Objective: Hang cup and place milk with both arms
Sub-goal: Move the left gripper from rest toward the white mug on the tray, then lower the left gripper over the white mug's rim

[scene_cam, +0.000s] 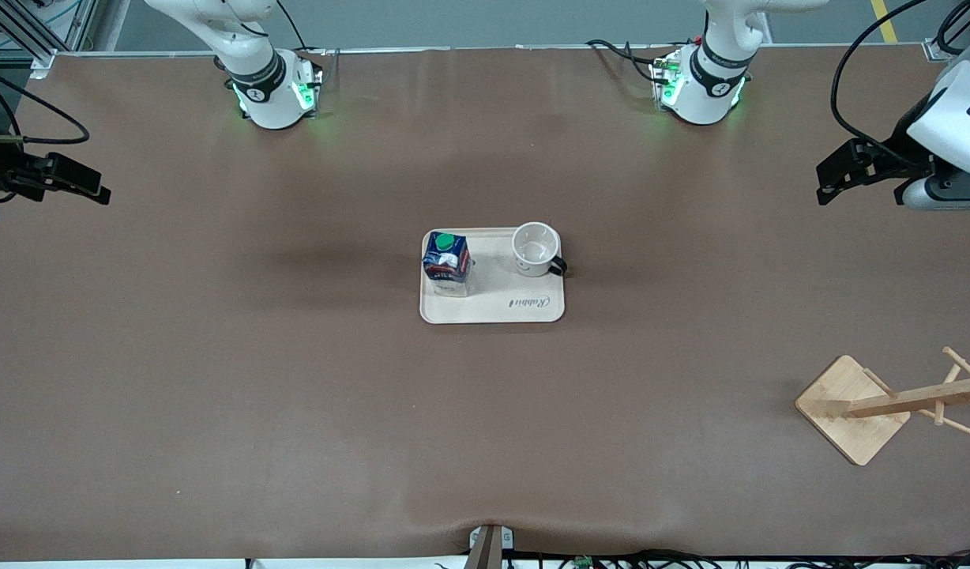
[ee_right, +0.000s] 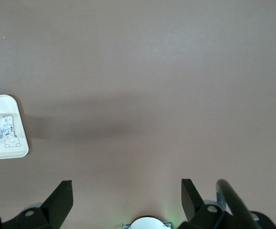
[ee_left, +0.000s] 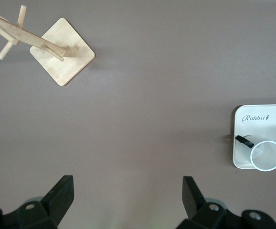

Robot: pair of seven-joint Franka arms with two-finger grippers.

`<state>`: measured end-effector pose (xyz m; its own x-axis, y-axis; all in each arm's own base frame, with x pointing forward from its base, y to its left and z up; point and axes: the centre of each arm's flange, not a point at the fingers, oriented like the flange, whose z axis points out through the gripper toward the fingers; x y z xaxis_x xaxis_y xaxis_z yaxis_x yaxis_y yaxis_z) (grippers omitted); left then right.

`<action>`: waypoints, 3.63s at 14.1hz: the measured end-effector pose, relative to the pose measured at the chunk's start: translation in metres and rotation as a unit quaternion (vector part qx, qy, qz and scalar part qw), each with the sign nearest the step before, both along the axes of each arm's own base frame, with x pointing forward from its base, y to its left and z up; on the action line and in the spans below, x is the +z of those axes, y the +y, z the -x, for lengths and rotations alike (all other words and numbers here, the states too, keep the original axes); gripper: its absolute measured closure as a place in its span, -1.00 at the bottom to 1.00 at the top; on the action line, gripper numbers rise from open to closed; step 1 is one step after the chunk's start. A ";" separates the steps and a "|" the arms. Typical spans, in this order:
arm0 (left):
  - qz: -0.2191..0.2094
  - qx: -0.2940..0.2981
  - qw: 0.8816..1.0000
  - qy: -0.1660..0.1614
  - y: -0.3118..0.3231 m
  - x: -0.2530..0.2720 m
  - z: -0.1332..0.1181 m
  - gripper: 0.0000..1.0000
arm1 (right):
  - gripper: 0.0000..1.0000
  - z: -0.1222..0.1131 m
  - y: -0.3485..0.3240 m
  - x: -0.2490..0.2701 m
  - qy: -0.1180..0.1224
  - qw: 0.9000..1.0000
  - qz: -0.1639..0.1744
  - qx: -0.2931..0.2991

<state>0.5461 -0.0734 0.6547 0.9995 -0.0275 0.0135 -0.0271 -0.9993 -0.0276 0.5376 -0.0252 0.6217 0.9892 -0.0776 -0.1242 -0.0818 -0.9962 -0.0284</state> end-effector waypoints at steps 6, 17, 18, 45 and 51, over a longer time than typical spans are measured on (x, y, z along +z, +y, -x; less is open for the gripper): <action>0.000 0.000 1.000 0.006 0.000 -0.006 -0.004 -1.00 | -1.00 0.000 0.000 0.000 0.000 1.000 0.000 0.000; -0.009 0.066 0.997 0.048 -0.045 -0.047 -0.008 -1.00 | -1.00 0.000 0.000 0.000 0.001 1.000 0.000 0.000; -0.011 0.076 0.996 0.052 -0.053 -0.052 -0.008 -1.00 | -1.00 0.000 0.000 0.000 0.001 1.000 0.000 0.000; -0.028 0.283 0.957 0.057 -0.233 -0.228 0.063 -1.00 | -1.00 0.000 -0.006 -0.001 0.001 1.000 -0.001 0.006; -0.021 0.303 0.951 0.055 -0.246 -0.248 0.066 -1.00 | -1.00 0.000 -0.006 -0.001 0.000 1.000 -0.001 0.006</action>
<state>0.4803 -0.3192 0.4071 0.8277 0.5553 -0.0808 0.5478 -0.8309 -0.0976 0.5376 -0.0313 0.6212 0.9901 -0.0653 -0.1241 -0.0697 -0.9971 -0.0314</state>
